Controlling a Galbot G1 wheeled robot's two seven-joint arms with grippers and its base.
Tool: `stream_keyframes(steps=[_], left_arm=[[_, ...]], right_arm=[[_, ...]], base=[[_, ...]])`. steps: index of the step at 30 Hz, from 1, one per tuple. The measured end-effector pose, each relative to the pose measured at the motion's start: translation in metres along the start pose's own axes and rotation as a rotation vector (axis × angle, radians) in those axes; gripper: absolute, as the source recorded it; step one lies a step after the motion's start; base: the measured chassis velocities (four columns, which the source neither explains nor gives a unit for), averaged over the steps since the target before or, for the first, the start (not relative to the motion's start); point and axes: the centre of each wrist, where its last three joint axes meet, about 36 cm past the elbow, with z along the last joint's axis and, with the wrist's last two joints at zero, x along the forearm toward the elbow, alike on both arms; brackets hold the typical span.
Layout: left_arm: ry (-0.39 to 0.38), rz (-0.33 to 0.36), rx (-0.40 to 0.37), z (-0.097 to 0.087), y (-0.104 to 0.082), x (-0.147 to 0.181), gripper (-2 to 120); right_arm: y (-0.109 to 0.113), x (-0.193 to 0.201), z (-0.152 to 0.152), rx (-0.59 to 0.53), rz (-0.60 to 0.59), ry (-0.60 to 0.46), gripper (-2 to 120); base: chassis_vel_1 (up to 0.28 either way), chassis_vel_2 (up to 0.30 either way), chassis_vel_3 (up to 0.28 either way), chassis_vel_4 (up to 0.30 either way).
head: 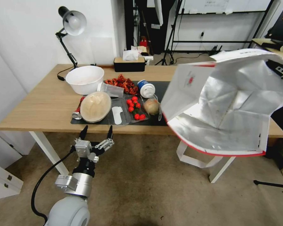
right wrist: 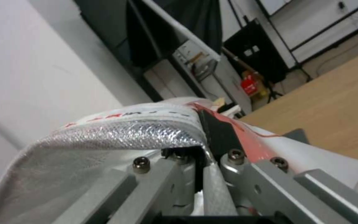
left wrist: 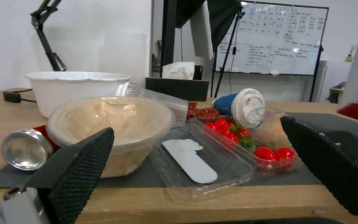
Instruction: Pick up the food delivery bag from the floor and place it on the table.
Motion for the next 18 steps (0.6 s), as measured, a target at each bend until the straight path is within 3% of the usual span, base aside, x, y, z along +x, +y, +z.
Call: stream_keyframes(steps=[14, 18], left_arm=[[-0.002, 0.012, -0.022, 0.005, -0.003, 0.007, 100], [-0.001, 0.010, -0.021, 0.006, -0.004, 0.008, 100]], right_arm=[[-0.043, -0.056, 0.019, -0.009, 0.060, 0.034, 0], [-0.048, -0.066, 0.011, -0.014, 0.052, 0.014, 14]], base=[[0.000, 0.000, 0.000, 0.000], [0.000, 0.000, 0.000, 0.000]])
